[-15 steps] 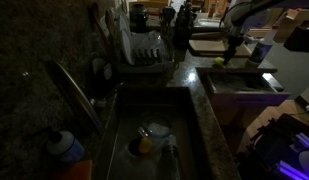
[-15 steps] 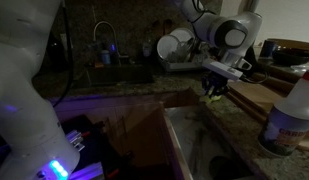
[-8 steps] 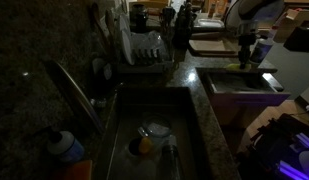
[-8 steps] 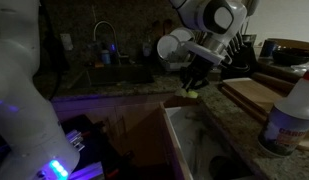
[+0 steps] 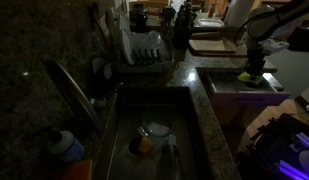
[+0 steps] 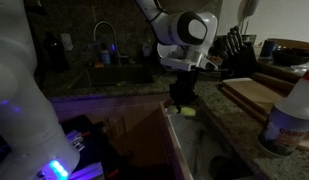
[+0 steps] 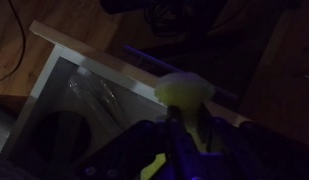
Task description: Put the sponge in the drawer
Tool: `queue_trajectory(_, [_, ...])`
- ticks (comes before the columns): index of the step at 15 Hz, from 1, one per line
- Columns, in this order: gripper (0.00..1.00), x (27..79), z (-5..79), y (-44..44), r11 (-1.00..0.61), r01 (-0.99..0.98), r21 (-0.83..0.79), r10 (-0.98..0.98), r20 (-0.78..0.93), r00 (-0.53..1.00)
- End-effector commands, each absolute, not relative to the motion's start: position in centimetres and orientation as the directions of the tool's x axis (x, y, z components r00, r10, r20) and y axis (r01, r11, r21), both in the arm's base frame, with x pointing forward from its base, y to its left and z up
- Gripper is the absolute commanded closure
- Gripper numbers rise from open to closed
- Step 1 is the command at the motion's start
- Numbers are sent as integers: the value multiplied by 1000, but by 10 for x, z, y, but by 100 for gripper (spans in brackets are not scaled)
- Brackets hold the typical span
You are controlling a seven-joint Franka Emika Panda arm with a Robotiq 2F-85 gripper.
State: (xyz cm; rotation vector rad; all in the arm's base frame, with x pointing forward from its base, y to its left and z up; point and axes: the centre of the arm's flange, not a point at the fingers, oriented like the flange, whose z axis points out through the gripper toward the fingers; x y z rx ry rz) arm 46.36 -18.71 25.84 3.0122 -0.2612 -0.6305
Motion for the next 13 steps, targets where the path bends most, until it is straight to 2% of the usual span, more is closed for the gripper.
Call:
queue_trajectory(1, [51, 427, 256, -182, -946, -251, 205, -299, -255, 919])
queue_trajectory(5, [22, 418, 271, -191, -886, -371, 277, -403, -69, 913])
queue_trajectory(8, [2, 415, 284, -200, -863, -451, 228, -455, 39, 890])
queue_trajectory(12, [0, 417, 321, -197, -912, -407, 40, -402, 104, 910])
queue_trajectory(13, [0, 430, 302, -201, -888, -445, 118, -439, 76, 896])
